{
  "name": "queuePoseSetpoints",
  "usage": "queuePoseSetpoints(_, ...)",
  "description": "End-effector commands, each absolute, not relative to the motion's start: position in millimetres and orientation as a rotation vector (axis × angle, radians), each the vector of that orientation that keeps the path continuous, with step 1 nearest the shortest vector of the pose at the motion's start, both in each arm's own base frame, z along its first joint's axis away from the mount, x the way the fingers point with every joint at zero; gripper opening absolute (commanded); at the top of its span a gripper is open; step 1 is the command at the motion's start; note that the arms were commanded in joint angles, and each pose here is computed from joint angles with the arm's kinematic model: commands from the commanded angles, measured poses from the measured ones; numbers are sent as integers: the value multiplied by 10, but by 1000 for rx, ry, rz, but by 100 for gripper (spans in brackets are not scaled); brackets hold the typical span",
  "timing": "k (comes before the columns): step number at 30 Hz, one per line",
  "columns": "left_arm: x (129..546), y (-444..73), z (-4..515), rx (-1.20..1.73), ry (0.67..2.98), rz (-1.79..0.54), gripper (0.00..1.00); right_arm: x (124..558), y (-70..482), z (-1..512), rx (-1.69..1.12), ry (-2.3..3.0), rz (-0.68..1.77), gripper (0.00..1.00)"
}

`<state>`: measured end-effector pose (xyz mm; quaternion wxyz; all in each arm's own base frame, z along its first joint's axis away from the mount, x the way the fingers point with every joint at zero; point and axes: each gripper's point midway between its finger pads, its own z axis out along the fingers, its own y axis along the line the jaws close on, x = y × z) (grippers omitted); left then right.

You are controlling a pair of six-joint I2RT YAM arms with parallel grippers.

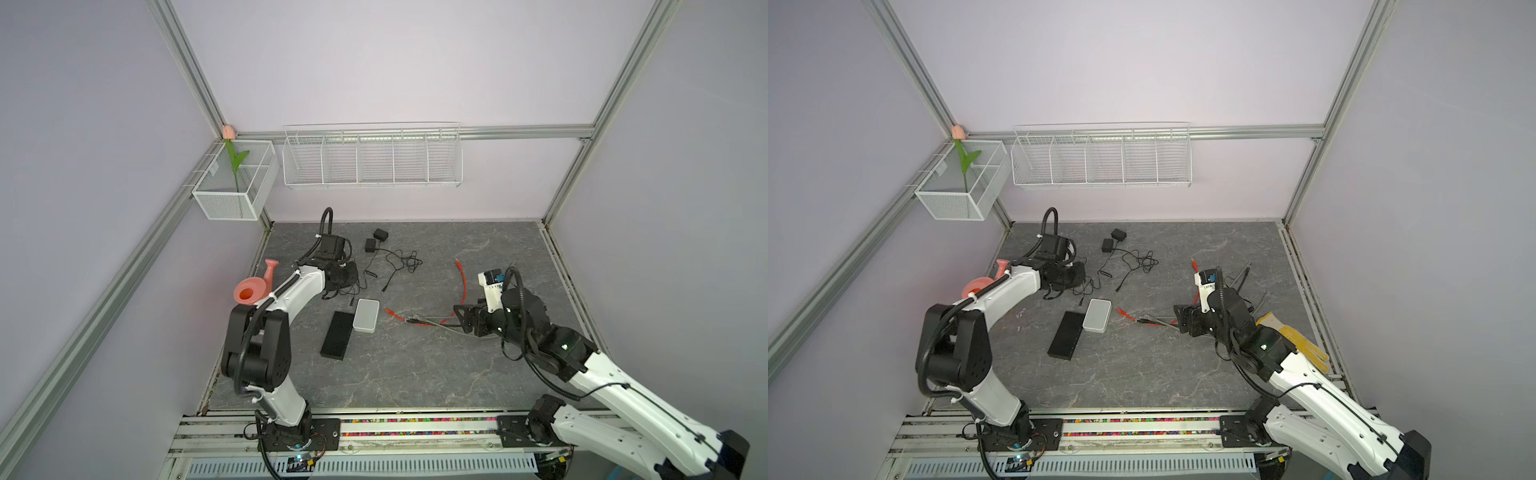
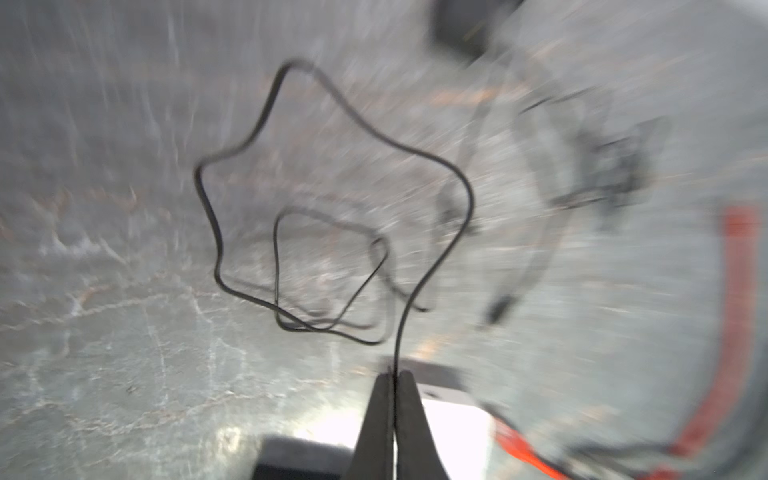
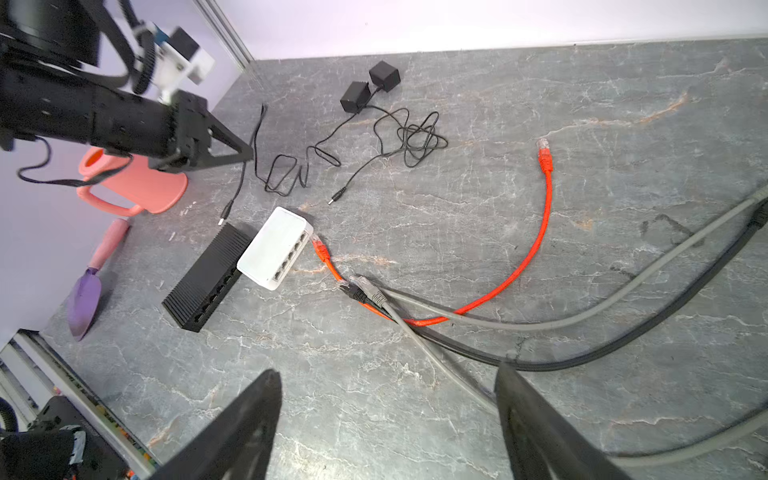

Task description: Insert the plug into the switch port

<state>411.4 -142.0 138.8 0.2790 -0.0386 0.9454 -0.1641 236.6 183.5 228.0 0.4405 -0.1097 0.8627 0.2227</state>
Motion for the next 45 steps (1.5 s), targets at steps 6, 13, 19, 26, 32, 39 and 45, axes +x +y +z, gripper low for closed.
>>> queuePoseSetpoints(6, 3919, -1668, 1986, -39, 2445, -672, 0, 2068, 2163, 2379, -473, 2080, 812, 86)
queuePoseSetpoints(13, 3635, -1827, 2299, -99, 2277, -891, 0, 1867, 2714, 2472, -683, 2016, 1126, 95)
queuePoseSetpoints(19, 3410, -1891, 2391, -115, 2231, -921, 0, 1804, 3051, 2401, -729, 2030, 1274, 94)
queuePoseSetpoints(26, 3311, -1876, 2408, -155, 2180, -947, 0, 2062, 3401, 2178, -677, 2108, 1215, 84)
queuePoseSetpoints(32, 3283, -1881, 2434, -169, 2156, -967, 0, 2343, 3780, 2182, -670, 2099, 1200, 74)
queuePoseSetpoints(39, 3269, -1860, 2455, -176, 2138, -967, 0, 2672, 4180, 2141, -661, 2108, 1212, 75)
queuePoseSetpoints(45, 3261, -1866, 2412, -184, 2137, -979, 0, 2749, 4584, 2004, -697, 2133, 1357, 69)
